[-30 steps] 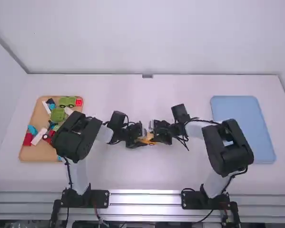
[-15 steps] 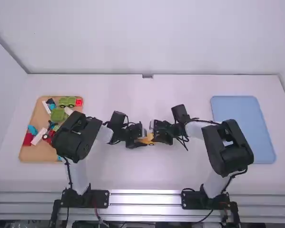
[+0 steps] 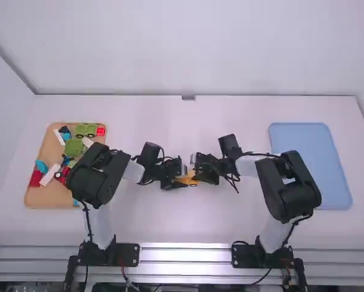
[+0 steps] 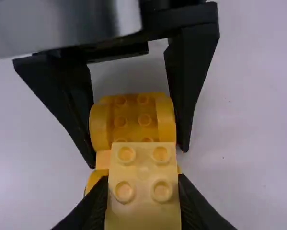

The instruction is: Assemble lego blocks to make yellow taxi

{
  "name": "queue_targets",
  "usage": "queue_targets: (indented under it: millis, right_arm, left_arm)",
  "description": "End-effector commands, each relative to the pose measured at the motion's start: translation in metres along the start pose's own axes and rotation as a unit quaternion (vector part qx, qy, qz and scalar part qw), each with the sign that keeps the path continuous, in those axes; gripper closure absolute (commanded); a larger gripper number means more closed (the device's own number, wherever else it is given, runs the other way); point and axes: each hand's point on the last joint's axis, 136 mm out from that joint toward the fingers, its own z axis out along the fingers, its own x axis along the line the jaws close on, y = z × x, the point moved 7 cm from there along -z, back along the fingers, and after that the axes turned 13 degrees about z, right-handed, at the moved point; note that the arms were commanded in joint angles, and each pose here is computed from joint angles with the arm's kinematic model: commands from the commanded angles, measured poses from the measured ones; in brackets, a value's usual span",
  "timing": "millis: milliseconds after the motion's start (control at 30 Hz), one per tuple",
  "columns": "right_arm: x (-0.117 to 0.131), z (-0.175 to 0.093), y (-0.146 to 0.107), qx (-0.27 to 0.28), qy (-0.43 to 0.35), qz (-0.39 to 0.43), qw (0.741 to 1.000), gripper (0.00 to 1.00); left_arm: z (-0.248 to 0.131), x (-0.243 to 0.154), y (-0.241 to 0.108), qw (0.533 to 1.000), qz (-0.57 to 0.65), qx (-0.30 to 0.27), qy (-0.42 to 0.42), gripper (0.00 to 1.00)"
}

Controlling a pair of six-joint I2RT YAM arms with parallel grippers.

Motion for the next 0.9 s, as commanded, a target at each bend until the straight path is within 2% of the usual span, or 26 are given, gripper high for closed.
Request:
queue_targets:
  millis: [0,167,400,867]
  right_arm:
    - [-0.0003,0.0040,-0.0114,0.026,0.000,0.009,1.000,1.00]
    - [0.0036,0.0029,-0.0130,0.040,0.015,-0.006,0.999,1.00]
    - [-0.0015,-0.0009,-0.0141,0.037,0.005,0.003,0.999,1.00]
    - [-0.0052,0.0057,-0.0138,0.068,-0.027,-0.008,0.997,1.00]
  left_arm:
    - [0.0033,-0.0151,-0.0129,0.999,-0.022,0.026,-0.015,0.59]
    - [0.0033,-0.0151,-0.0128,0.999,-0.021,0.026,-0.015,0.59]
    - [0.0033,-0.0150,-0.0128,0.999,-0.022,0.026,-0.015,0.59]
    - [0.0036,-0.0173,-0.0097,0.999,-0.022,0.011,-0.022,0.58]
